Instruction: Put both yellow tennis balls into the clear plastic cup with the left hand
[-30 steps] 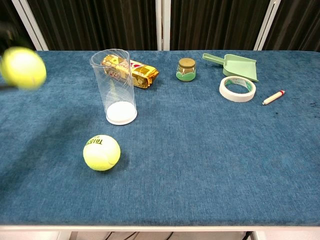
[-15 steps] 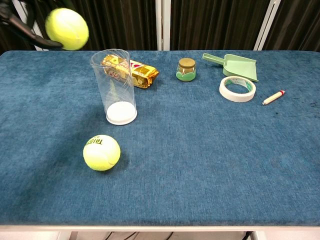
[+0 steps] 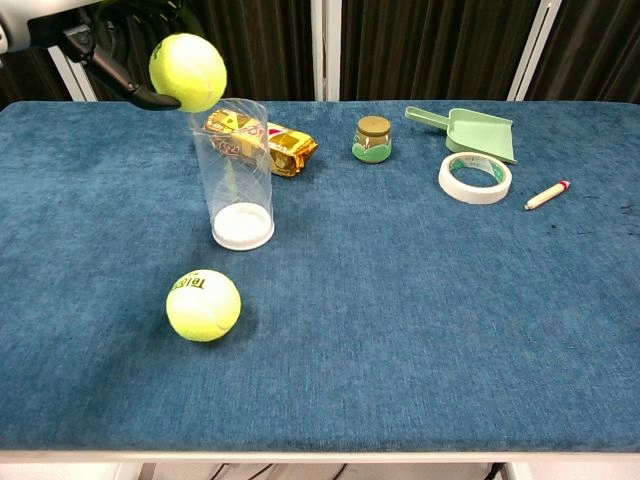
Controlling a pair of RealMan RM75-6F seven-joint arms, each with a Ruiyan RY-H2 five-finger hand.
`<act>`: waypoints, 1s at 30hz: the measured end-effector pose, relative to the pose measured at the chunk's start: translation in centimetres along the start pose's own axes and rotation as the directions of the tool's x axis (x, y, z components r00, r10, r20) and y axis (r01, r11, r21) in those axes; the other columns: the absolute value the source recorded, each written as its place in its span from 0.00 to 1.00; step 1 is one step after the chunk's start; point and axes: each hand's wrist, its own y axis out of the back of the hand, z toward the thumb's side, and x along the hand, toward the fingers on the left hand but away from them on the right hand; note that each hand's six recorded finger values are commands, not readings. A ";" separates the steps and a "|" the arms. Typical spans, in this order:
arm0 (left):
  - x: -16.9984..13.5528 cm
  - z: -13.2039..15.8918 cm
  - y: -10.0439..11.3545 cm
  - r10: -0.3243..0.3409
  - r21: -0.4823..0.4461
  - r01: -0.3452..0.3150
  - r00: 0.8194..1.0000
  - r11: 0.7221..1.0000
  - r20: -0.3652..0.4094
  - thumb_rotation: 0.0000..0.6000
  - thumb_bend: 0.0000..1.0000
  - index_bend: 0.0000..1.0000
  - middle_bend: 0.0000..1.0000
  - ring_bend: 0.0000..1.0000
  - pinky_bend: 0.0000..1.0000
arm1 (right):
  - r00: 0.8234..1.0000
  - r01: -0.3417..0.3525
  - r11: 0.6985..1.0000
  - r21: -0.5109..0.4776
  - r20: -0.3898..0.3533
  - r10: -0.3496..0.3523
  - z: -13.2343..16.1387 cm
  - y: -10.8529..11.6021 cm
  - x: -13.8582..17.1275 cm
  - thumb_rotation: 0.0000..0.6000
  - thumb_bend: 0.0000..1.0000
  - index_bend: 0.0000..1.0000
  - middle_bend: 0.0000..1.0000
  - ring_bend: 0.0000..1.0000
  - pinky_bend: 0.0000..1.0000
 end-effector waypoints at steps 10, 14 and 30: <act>0.3 0.8 -0.2 -0.006 0.015 0.006 1.000 1.000 0.013 1.00 0.27 0.58 0.54 0.43 0.59 | 1.000 0.000 1.000 -0.003 0.007 0.000 -0.3 0.0 0.0 1.00 0.24 0.00 0.00 0.00 0.00; 0.5 1.0 -0.7 -0.006 0.013 0.006 1.000 1.000 0.014 1.00 0.27 0.57 0.53 0.42 0.58 | 1.000 -0.004 1.000 -0.003 0.006 0.004 -0.2 -0.1 0.0 1.00 0.24 0.00 0.00 0.00 0.00; 0.2 0.8 -1.0 -0.027 0.033 0.026 1.000 0.999 0.017 1.00 0.24 0.12 0.24 0.26 0.48 | 1.000 -0.003 1.000 -0.010 0.021 0.004 -0.8 -0.2 -0.1 1.00 0.24 0.00 0.00 0.00 0.00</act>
